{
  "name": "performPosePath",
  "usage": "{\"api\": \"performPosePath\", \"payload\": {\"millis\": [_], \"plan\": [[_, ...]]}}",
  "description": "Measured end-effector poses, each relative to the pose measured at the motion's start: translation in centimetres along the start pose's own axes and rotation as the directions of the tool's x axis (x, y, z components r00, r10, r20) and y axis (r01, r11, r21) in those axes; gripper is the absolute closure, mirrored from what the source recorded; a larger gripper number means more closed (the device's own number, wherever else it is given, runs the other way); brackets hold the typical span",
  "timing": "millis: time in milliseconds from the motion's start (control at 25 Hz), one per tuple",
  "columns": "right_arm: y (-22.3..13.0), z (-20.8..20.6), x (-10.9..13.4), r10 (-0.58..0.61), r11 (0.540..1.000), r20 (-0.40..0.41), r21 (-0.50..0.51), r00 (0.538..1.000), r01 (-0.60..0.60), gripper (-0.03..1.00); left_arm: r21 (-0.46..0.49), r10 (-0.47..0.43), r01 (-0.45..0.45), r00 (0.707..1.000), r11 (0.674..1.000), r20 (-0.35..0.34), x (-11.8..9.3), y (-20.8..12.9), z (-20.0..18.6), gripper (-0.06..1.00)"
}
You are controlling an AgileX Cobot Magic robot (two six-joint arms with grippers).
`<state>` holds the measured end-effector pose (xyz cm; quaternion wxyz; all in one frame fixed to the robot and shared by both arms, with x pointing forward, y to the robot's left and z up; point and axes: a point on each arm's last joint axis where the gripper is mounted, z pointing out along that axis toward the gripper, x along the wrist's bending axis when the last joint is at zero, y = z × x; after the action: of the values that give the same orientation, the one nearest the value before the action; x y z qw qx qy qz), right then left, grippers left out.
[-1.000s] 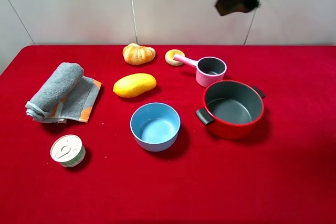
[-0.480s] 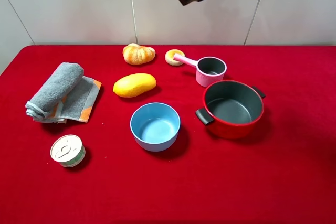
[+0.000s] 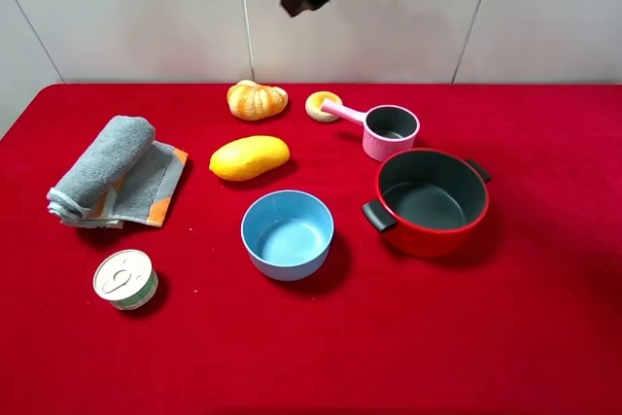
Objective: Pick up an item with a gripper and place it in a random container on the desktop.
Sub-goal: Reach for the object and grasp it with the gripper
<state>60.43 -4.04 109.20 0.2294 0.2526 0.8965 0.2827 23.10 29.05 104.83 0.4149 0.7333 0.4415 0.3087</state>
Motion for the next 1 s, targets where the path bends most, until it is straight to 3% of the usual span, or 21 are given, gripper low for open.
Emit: {"api": "performPosePath", "payload": {"millis": [480,1000], "plan": [[2.6,5.3,1.0,-0.016,0.999,-0.027,-0.038,0.999,0.015,0.27,0.000,0.000,0.000,1.000,1.000,0.000,0.0,0.0,0.0,-0.01],[2.1,10.7,1.6,-0.027,0.996,-0.032,-0.080,0.999,0.024,0.27,0.000,0.000,0.000,1.000,1.000,-0.001,0.0,0.0,0.0,-0.01]]}}
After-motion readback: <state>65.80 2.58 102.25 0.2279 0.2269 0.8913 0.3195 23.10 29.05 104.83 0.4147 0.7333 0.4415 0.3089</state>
